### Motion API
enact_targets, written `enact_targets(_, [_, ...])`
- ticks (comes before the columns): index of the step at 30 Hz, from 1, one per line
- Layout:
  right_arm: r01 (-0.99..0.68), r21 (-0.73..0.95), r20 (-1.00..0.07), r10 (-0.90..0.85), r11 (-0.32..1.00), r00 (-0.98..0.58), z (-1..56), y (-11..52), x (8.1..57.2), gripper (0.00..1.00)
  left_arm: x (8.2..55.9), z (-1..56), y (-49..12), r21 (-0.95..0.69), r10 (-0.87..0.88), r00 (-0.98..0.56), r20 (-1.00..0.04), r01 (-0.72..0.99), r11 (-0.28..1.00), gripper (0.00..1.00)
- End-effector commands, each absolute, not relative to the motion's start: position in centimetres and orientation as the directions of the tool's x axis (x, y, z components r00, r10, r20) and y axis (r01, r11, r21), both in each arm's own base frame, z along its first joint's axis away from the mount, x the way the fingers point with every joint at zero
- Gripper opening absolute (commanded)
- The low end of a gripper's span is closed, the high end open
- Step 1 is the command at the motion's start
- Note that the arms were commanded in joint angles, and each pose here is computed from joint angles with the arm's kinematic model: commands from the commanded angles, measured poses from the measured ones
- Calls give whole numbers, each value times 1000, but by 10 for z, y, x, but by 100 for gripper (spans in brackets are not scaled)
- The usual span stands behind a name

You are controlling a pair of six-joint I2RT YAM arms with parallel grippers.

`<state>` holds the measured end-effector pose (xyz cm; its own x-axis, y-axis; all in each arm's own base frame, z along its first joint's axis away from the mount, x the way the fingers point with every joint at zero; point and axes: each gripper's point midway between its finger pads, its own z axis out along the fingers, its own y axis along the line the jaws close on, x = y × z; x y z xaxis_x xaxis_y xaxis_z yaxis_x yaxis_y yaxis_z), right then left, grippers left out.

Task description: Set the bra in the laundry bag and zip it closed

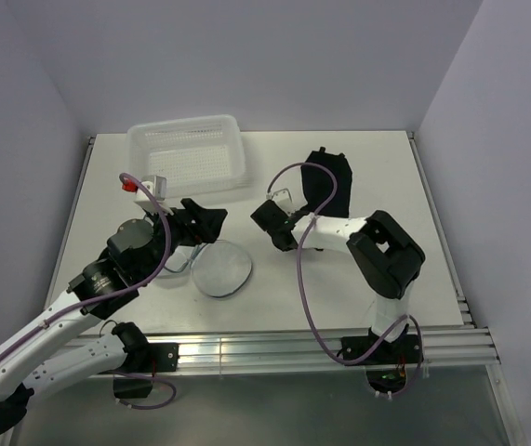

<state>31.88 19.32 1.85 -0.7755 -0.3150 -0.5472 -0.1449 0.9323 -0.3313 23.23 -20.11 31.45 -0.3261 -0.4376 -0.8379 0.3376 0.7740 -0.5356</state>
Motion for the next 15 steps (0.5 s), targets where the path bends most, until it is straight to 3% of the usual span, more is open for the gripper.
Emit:
enact_targets(1, [-76,-363,-597,-295,929,-746,39,185,327,0,232,336,-197,-530,-454,-279,-846,354,770,91])
enact_targets(6, [-62,-319,-711,-282,946,-644,120,173,297,0,232,345,-202,-517,-441,-273,-855,384,765,91])
enact_targets(15, [-123,-62,-899,-108,991,-424,307,140,207,0,231,361,-217,-504,-427,-268,-864,459,732,91])
